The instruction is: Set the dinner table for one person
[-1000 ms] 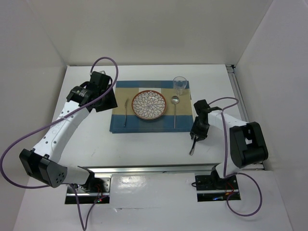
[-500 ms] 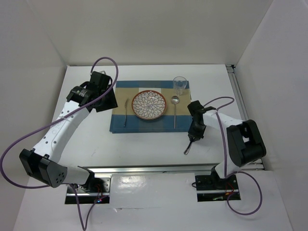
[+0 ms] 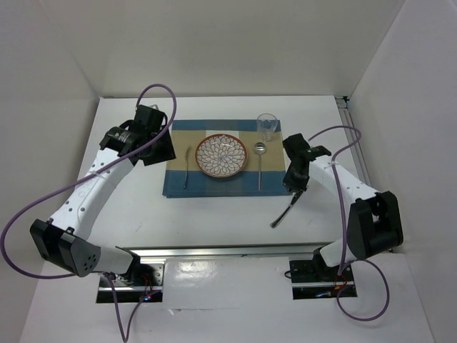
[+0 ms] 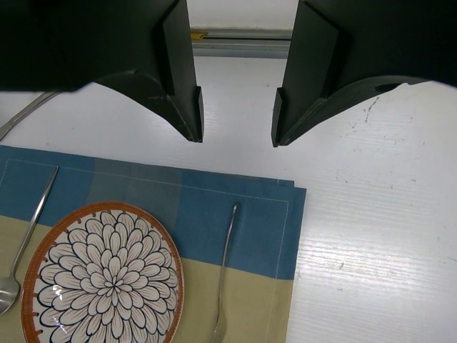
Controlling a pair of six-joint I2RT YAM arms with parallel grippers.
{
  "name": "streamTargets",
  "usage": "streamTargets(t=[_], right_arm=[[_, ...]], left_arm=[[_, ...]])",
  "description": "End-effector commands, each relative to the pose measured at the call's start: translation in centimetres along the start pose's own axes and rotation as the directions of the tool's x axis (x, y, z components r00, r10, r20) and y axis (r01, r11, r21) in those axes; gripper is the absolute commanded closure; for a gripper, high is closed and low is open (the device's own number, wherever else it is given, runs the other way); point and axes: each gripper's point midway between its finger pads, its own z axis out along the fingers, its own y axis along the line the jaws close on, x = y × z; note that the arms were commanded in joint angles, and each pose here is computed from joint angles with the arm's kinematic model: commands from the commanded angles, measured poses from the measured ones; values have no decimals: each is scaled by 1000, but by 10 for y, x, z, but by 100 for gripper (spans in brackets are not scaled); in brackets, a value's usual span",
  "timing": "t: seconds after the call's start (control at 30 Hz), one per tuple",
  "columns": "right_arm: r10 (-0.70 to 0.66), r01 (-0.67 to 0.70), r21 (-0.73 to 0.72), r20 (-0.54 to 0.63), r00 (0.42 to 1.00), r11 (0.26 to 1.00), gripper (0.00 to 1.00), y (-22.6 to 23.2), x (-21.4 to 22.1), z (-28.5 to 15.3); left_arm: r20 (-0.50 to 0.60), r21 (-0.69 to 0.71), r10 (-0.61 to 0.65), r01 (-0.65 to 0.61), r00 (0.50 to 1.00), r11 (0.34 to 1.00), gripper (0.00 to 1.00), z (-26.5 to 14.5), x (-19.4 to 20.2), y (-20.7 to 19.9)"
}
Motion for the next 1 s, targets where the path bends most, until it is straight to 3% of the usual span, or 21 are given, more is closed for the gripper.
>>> streamTargets(t=[0.0,0.07,0.1,0.13,0.23,0.4,0.87,0.97], right_arm=[[-6,5,34,12,1000,999,96,-9,-8,-8],[-1,1,15,-43,999,1000,87,-9,9,1],[1,-1,-2,-48,999,1000,71,-7,12,5],[10,-11,-6,-63,998,1000,61,-7,17,8],[16,-18,-17,-108,994,1000,48,-11,34,16],[36,-44,-52,-153,988,998,48,-10,52,25],[39,-36,18,-206,978,999,52,-19,70,62],[38,-32,35,-206,978,999,66,-21,71,67]], left_arm=[[42,39,6,-8,999,999,41,-8,-16,-8],[47,31,6,-7,999,999,41,-9,-15,-5],[47,31,6,-7,999,999,41,-9,-15,-5],[47,31,6,-7,999,999,41,-7,-14,-5],[47,31,6,-7,999,999,41,-7,-14,-5],[32,21,19,-20,999,1000,41,-3,-9,-2],[32,21,19,-20,999,1000,41,-3,-9,-2],[32,21,19,-20,999,1000,41,-3,-9,-2]])
